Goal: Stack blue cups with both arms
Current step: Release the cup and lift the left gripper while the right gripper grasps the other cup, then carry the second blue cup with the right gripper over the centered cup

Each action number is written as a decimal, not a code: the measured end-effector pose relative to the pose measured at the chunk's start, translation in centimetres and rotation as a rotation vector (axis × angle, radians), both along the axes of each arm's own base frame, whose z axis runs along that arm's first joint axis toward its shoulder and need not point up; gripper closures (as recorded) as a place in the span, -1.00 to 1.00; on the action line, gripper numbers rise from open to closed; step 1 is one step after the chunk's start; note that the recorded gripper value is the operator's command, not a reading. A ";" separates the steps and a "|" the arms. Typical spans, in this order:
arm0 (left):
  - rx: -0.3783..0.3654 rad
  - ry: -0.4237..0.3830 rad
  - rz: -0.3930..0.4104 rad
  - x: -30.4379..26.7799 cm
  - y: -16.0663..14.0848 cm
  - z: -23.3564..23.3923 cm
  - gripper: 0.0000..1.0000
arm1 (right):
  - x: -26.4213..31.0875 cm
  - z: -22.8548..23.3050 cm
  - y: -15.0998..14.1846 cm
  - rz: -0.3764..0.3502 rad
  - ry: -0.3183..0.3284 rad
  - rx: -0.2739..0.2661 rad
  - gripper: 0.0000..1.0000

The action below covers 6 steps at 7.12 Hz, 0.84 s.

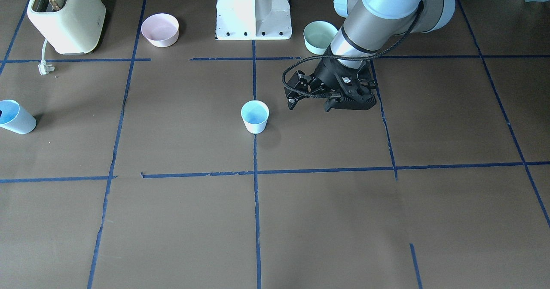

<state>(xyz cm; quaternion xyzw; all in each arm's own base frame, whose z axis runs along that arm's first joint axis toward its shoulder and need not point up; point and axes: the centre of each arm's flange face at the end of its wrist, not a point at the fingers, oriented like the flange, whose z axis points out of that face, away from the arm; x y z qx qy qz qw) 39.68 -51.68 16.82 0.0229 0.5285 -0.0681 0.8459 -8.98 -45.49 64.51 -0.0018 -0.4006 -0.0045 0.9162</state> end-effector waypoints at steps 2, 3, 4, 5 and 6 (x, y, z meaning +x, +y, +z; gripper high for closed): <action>0.003 0.004 -0.001 -0.3 0.1 -0.1 -1.00 | -0.5 0.7 0.3 -0.002 0.010 -0.005 -0.48; 0.003 0.005 -0.002 -0.4 0.1 -0.1 -1.00 | -0.8 1.1 0.5 -0.008 0.013 -0.010 0.54; 0.004 0.006 -0.002 -0.5 0.2 -0.2 -1.00 | -1.3 1.3 0.7 -0.019 0.015 -0.015 0.98; 0.006 0.008 -0.003 -0.6 0.2 -0.3 -1.00 | -1.9 1.5 0.9 -0.034 0.016 -0.017 1.00; 0.007 0.010 -0.004 -0.8 0.3 -0.3 -1.00 | -2.5 1.5 1.0 -0.047 0.016 -0.016 1.00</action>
